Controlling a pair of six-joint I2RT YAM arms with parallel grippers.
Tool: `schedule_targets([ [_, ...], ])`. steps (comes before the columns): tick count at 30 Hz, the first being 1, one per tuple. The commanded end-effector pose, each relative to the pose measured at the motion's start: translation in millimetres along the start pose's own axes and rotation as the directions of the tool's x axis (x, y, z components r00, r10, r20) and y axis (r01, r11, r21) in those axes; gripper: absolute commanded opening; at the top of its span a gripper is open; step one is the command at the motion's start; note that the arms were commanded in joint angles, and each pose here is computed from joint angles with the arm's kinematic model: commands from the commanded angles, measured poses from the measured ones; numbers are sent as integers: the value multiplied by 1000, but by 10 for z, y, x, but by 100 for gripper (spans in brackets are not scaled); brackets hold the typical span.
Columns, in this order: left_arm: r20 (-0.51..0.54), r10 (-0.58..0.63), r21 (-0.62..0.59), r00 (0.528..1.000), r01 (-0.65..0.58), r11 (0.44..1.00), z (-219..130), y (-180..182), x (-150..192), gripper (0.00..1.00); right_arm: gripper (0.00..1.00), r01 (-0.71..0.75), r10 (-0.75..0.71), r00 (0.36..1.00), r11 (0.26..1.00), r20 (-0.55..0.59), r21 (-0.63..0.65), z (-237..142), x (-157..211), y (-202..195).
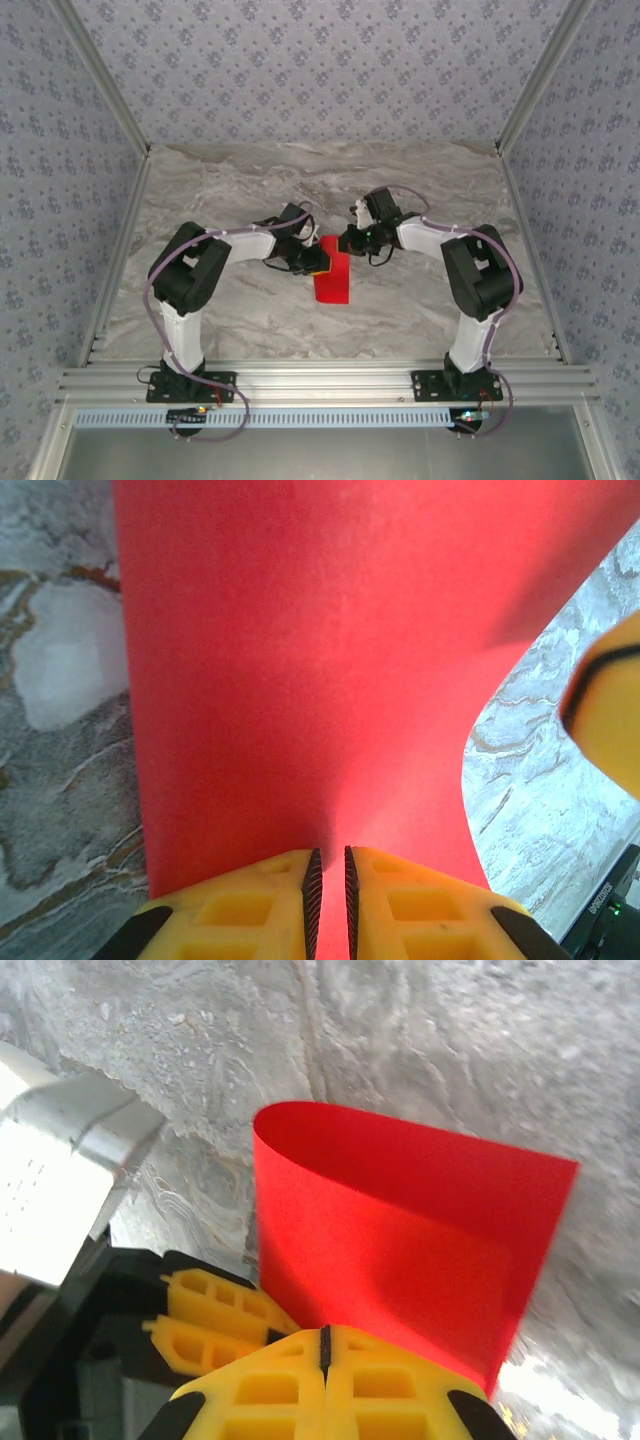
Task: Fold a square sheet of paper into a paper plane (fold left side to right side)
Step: Hold the square sheet of paper at the center of the table, then first fold the square sheet of paper in half at the center of the table.
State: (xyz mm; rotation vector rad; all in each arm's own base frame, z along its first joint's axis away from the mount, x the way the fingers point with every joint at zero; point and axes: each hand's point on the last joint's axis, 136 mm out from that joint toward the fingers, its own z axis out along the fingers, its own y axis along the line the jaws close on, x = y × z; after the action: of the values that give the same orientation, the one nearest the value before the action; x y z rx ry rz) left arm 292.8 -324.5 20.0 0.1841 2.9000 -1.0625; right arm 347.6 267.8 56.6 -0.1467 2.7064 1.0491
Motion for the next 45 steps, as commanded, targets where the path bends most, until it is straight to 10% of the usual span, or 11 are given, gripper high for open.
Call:
schedule_targets([
  [1,-54,-22,-93,998,17,996,112,218,166,17,0,-4,3,1000,999,-19,-36,103,-76,78],
  [20,-80,69,-93,994,-76,993,24,198,369,17,0,-61,105,977,972,-186,228,350,216,-549],
  [45,-147,208,2,967,-210,978,15,60,1191,18,0,-86,135,973,965,-186,249,384,274,-639],
])
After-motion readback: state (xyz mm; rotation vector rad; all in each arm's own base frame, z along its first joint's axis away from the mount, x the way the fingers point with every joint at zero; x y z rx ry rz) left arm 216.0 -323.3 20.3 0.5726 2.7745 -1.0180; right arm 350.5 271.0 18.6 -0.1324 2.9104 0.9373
